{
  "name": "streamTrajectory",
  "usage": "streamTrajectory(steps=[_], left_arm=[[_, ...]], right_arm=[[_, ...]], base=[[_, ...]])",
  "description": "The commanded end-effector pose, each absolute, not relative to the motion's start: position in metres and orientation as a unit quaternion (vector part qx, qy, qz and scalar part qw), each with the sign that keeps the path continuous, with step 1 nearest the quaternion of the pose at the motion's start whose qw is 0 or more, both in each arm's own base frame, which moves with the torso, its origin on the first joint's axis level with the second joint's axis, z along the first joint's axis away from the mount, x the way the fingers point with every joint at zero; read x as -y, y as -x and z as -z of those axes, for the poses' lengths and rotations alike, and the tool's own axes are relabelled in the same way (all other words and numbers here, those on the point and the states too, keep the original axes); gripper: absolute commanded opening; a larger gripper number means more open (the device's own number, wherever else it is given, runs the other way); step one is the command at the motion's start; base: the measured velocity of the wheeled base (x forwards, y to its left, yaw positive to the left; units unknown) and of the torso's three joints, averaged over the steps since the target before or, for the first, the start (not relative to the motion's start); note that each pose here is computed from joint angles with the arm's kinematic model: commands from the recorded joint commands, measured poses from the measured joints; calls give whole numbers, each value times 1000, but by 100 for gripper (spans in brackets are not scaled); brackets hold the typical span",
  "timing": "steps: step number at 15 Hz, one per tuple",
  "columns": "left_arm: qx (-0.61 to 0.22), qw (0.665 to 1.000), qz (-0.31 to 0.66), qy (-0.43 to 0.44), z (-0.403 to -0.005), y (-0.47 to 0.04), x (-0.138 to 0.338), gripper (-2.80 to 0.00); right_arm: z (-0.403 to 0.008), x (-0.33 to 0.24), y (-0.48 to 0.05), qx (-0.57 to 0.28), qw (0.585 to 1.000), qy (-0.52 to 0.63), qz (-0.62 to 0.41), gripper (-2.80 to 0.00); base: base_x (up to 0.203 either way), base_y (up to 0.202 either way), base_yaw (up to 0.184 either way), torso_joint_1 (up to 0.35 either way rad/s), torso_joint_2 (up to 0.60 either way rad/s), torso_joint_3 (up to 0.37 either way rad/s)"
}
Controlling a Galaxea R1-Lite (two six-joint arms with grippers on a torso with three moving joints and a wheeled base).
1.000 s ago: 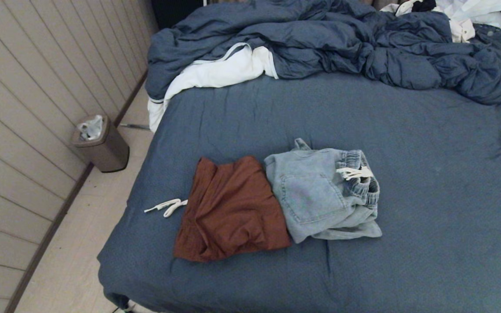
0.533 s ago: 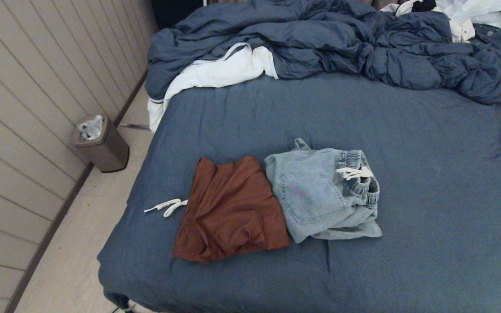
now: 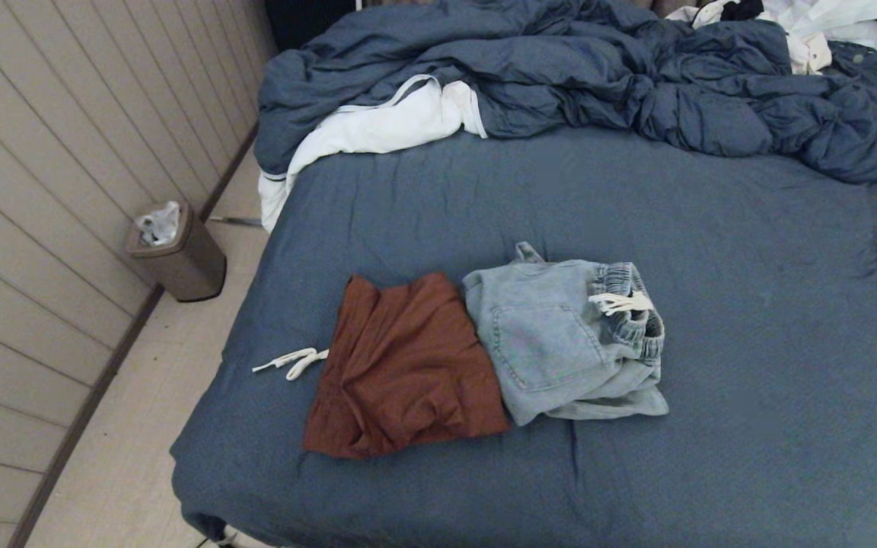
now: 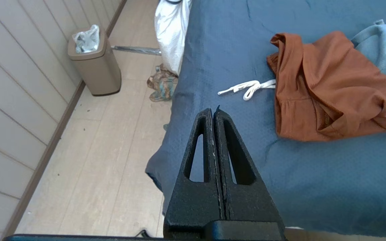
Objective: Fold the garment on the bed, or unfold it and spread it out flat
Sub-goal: Unford the brown shorts
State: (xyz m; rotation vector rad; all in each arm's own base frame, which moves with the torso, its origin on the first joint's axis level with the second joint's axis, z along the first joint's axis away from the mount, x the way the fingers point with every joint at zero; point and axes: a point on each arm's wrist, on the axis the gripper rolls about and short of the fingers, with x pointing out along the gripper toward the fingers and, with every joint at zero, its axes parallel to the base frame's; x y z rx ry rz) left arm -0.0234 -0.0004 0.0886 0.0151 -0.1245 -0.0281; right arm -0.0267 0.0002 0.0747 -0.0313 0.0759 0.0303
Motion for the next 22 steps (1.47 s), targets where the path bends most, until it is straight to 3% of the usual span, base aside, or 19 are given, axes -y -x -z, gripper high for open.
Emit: streamTrajectory(steps=[1, 22], left_arm=[[63, 998, 14, -7, -89, 23, 0, -280], [63, 998, 14, -7, -89, 23, 0, -280]], right_arm=[[-75, 0, 26, -40, 999, 16, -15, -280], [-75, 0, 26, -40, 999, 16, -15, -280]], base=[[0, 0, 0, 0, 0, 0], [0, 0, 0, 0, 0, 0]])
